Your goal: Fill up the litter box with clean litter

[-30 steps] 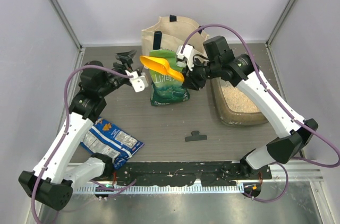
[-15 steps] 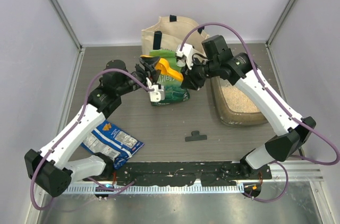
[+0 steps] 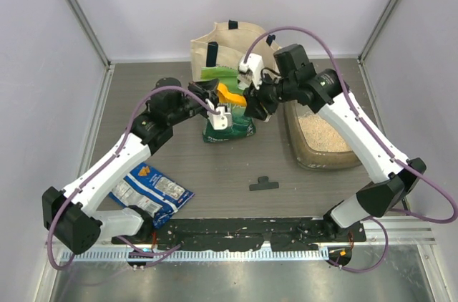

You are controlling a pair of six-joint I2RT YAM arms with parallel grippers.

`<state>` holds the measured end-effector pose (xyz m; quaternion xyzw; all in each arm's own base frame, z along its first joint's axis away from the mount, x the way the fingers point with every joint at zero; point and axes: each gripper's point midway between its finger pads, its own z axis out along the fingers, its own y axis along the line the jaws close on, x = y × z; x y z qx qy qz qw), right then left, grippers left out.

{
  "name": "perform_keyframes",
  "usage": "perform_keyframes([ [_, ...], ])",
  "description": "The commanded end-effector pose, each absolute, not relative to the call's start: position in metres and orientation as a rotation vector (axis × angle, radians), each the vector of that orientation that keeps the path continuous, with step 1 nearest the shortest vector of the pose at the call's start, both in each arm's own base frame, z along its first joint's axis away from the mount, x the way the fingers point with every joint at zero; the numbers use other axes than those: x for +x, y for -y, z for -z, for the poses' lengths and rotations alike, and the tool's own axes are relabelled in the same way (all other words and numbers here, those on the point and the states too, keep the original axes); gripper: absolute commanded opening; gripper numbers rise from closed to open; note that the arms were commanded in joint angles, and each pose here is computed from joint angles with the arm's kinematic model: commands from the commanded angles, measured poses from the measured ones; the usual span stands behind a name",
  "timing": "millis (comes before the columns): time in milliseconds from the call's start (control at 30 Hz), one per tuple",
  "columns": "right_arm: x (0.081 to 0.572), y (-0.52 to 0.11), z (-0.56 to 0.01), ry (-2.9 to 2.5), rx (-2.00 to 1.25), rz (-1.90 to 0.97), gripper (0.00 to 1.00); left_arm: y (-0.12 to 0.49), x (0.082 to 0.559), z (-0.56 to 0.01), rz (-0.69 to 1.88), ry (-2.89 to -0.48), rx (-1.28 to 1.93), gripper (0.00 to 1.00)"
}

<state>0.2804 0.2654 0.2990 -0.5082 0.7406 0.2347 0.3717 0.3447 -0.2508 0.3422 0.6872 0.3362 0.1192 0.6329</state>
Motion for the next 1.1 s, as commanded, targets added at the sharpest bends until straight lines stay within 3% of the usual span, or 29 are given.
perform_keyframes([
  [0, 0.313, -0.264, -0.381, -1.764, -0.984, -0.751, 0.69, 0.234, 0.364, -0.358, -0.217, -1.043, 1.345, 0.00],
  [100, 0.339, -0.242, -0.420, -1.721, -0.732, -0.930, 0.78, 0.230, 0.362, -0.359, -0.091, -1.225, 1.236, 0.00],
  [267, 0.351, -0.235, -0.433, -1.669, -0.559, -1.172, 0.79, 0.247, 0.341, -0.345, 0.288, -1.527, 1.034, 0.00],
  [367, 0.347, -0.243, -0.424, -1.669, -0.543, -1.271, 0.80, 0.256, 0.335, -0.342, 0.393, -1.573, 0.988, 0.00],
  [633, 0.349, -0.250, -0.431, -1.645, -0.575, -1.330, 0.79, 0.261, 0.342, -0.339, 0.438, -1.612, 0.922, 0.00],
  [1067, 0.336, -0.266, -0.394, -1.742, -0.569, -1.349, 0.76, 0.271, 0.347, -0.347, 0.483, -1.600, 0.897, 0.00],
])
